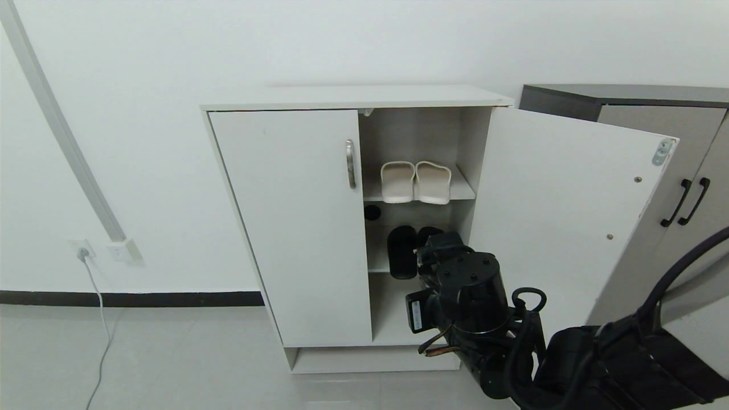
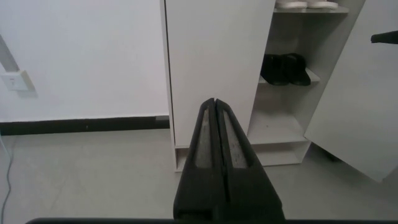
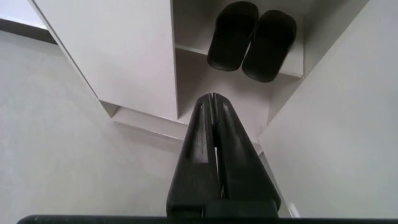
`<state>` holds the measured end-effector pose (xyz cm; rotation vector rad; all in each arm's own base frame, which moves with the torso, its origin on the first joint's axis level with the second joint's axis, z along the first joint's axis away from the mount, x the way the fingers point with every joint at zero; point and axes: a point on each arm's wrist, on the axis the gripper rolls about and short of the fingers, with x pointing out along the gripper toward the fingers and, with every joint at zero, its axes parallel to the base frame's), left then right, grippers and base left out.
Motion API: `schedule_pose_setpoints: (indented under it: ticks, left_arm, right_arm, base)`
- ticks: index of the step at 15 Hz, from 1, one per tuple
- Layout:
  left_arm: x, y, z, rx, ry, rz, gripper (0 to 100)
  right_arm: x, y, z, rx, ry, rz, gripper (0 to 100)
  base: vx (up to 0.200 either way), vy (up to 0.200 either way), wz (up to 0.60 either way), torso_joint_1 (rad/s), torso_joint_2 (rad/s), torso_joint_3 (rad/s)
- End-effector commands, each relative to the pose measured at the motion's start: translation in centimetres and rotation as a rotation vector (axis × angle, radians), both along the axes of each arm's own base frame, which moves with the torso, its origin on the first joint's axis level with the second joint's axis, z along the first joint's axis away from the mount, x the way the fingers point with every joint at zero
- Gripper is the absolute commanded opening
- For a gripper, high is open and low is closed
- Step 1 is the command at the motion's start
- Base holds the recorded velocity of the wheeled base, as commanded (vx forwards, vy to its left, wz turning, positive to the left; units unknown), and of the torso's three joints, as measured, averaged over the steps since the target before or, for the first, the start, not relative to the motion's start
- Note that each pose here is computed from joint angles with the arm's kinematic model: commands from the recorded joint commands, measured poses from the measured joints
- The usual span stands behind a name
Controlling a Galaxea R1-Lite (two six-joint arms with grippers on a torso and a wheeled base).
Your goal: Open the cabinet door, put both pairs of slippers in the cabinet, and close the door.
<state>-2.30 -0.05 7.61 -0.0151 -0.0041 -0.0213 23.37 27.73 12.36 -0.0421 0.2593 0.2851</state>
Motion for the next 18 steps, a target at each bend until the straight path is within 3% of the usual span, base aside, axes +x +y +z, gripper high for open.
schedule_pose_setpoints:
  ticks: [1, 8, 18]
  left_arm:
    - [0.01, 0.0, 0.0, 0.0, 0.001, 0.0, 0]
    - [0.01, 0.0, 0.0, 0.0, 0.001, 0.0, 0]
    - [0.01, 0.0, 0.0, 0.0, 0.001, 0.0, 0]
  right_arm:
    - [-0.11, -0.07, 0.06, 0.001, 0.0, 0.001, 0]
    - [-0.13, -0.09, -0.07, -0.003, 0.003, 0.001, 0]
    - [-0.08, -0.11, -0.22, -0.008, 0.005, 0.0, 0]
  base:
    - [0.0, 0.0, 0.0, 0.0, 0.0, 0.0]
    - [0.0, 0.0, 0.0, 0.038, -0.31, -0.268]
    - [0.0, 0.0, 0.0, 0.142, -0.47, -0.329]
